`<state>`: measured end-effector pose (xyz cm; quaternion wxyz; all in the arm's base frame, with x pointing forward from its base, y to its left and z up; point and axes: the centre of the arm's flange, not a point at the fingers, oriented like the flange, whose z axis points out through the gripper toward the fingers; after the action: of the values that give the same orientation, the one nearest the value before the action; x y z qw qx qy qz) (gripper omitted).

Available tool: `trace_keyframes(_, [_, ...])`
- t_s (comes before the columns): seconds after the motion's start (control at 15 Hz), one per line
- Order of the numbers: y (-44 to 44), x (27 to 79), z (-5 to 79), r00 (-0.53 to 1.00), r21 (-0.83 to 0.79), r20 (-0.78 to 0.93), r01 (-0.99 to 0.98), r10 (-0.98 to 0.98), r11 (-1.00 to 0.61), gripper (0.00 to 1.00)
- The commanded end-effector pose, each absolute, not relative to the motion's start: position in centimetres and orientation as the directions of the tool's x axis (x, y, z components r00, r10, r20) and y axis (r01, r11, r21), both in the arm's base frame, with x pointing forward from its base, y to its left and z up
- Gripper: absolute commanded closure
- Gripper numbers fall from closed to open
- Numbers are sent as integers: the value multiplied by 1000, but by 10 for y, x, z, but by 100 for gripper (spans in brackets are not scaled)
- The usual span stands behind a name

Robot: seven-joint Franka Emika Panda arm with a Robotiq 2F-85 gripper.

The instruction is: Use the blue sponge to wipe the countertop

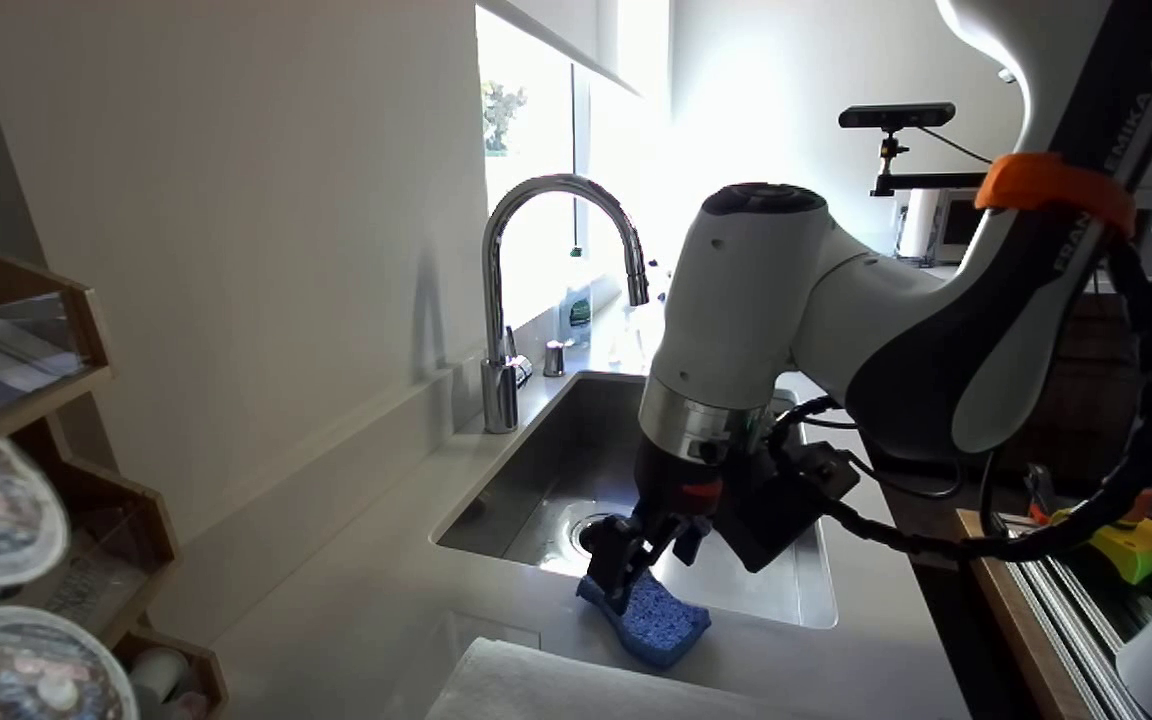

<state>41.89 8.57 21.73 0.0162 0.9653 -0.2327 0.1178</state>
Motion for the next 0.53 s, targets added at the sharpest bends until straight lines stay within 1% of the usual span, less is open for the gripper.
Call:
trace_keyframes(0.0, [94,418,204,859,-28,228,-465,-458,-885,0])
trace_keyframes(0.47, [97,419,197,853,-27,236,-474,-466,-880,0])
